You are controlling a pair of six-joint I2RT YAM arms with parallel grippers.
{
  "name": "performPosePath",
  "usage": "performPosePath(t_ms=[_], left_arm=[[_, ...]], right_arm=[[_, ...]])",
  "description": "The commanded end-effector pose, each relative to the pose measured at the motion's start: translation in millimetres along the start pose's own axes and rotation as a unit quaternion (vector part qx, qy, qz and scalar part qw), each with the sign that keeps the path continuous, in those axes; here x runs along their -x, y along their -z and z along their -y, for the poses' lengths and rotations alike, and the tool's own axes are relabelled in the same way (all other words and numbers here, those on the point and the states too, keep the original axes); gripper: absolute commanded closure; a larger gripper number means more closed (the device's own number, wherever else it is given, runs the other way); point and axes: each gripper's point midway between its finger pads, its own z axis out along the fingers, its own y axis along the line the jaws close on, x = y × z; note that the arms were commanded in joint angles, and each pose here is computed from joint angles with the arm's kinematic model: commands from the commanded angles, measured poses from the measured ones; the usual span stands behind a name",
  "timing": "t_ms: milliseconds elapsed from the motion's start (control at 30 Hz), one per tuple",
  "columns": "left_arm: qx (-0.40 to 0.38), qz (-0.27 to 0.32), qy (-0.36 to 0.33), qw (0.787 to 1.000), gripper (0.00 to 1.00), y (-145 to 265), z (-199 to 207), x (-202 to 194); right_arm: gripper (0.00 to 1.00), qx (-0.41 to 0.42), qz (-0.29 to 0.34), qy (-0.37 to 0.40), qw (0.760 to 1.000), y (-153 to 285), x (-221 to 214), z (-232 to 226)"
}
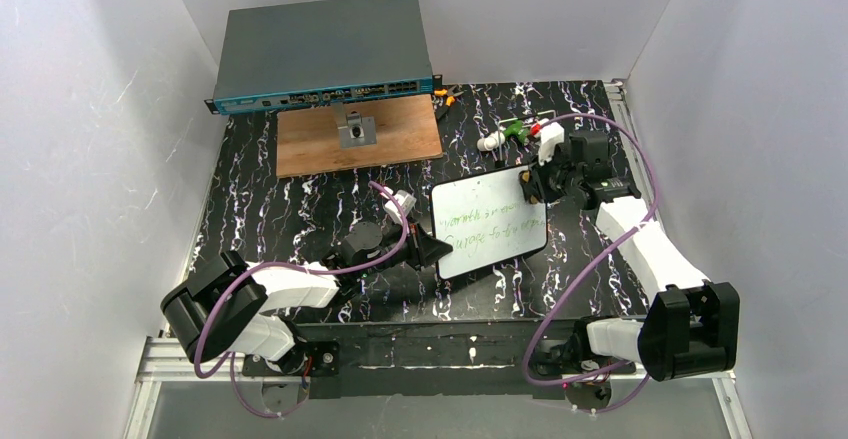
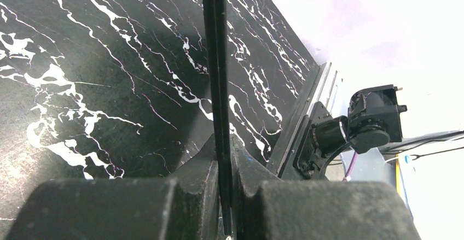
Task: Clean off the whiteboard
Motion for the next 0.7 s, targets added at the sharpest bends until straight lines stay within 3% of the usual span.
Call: performPosePath(t_ms=[0,133,233,333,400,533,667], left_arm=[[-0.049,0.005,-0.034,0.998,1.00,-0.8,24.4,10.2],[-0.048,0.005,-0.034,0.998,1.00,-0.8,24.1,10.1],[-0.048,0.005,-0.033,0.998,1.00,-1.0,23.9,10.0],[-0.048,0.006,-0.033,0.998,1.00,-0.8,24.2,10.7],[-0.049,0.006,-0.034,0.998,1.00,-0.6,24.5,10.6],[-0.047,0.005,-0.032,0.998,1.00,-0.1,23.9,9.9],[-0.048,0.008,-0.033,0.998,1.00,0.3,24.4,10.8]], right_arm=[[0.99,-0.102,0.009,-0.007,0.995,-1.0,5.3,41.1],[0.99,0.031,-0.014,0.032,0.999,-2.7,-4.2,-2.2],[0.99,0.154,-0.020,0.053,0.986,6.0,-11.4,-45.0],[0.99,0.214,-0.006,0.064,0.975,14.8,-8.3,-66.4],[0.99,0.197,0.002,0.057,0.979,13.3,-3.0,-62.0],[0.99,0.003,-0.001,0.009,1.000,-0.7,3.5,4.7],[0.99,-0.084,-0.003,-0.012,0.996,-2.1,0.7,39.2]])
